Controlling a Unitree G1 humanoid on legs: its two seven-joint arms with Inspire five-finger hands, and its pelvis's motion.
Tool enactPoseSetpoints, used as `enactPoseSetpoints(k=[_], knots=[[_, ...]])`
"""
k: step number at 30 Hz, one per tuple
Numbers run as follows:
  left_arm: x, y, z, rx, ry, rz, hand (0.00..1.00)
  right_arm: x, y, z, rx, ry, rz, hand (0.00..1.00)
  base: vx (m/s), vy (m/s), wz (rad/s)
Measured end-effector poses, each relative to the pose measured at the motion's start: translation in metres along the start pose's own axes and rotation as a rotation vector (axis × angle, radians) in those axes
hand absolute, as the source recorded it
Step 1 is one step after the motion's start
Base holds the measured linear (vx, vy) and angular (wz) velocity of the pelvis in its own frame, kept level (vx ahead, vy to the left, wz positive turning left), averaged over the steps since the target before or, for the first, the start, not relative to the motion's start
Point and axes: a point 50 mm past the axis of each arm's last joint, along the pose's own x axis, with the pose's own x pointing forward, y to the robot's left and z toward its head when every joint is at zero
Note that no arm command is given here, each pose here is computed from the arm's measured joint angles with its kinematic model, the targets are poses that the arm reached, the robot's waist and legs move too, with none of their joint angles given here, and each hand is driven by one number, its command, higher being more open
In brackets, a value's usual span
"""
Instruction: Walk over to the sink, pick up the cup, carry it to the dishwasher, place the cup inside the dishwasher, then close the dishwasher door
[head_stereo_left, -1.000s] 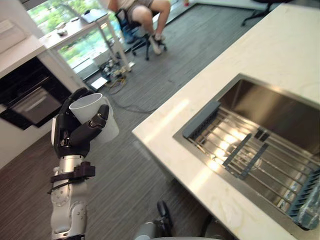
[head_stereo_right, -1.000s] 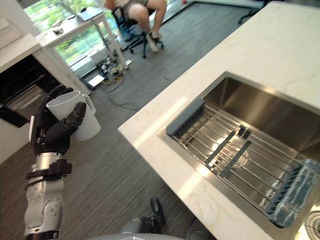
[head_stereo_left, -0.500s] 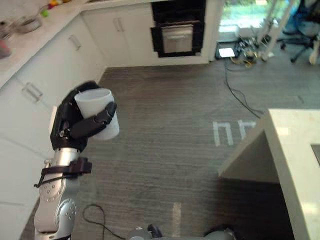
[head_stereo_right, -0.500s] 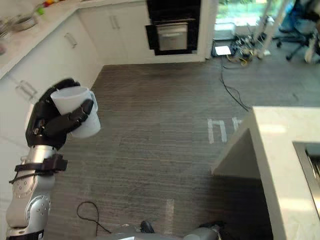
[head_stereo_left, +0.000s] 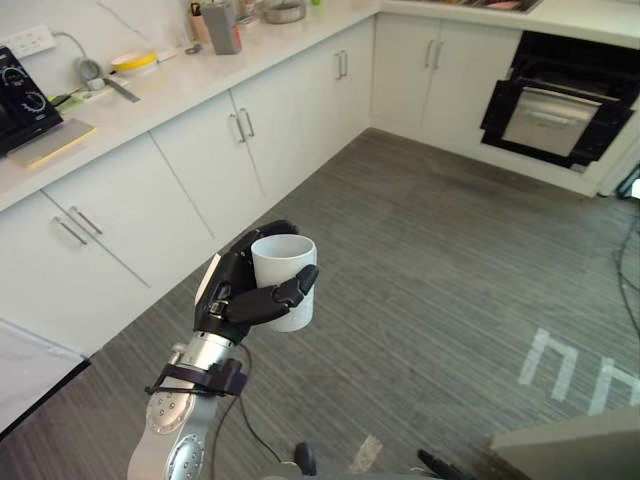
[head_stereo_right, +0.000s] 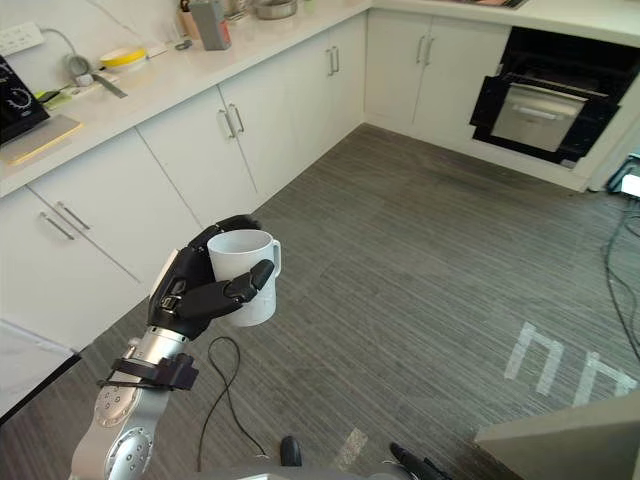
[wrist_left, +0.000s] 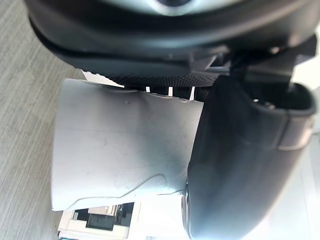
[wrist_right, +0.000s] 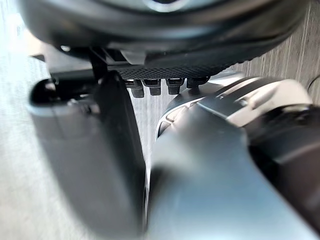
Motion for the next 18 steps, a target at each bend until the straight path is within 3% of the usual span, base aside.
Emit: enactPoseSetpoints(k=[7,16,18], knots=[[0.014,-0.016,-0.016,-0.062,0.034,-0.05,0.0,0.004,0.008,0.0,0.065,0.013,-0.038,1.0,0.08,-0.039,-0.17],[0.017,0.002,-0.027,0.001,0.03,0.114,0.0,0.005,0.014,0.002,0.082,0.004,0.038,1.0,-0.05,-0.017,-0.41],[0.019,0.013,-0.028,0.086,0.013,0.199,0.0,0.005,0.02,-0.008,0.018,0.039,0.065,1.0,-0.02,-0.005,-0.05]])
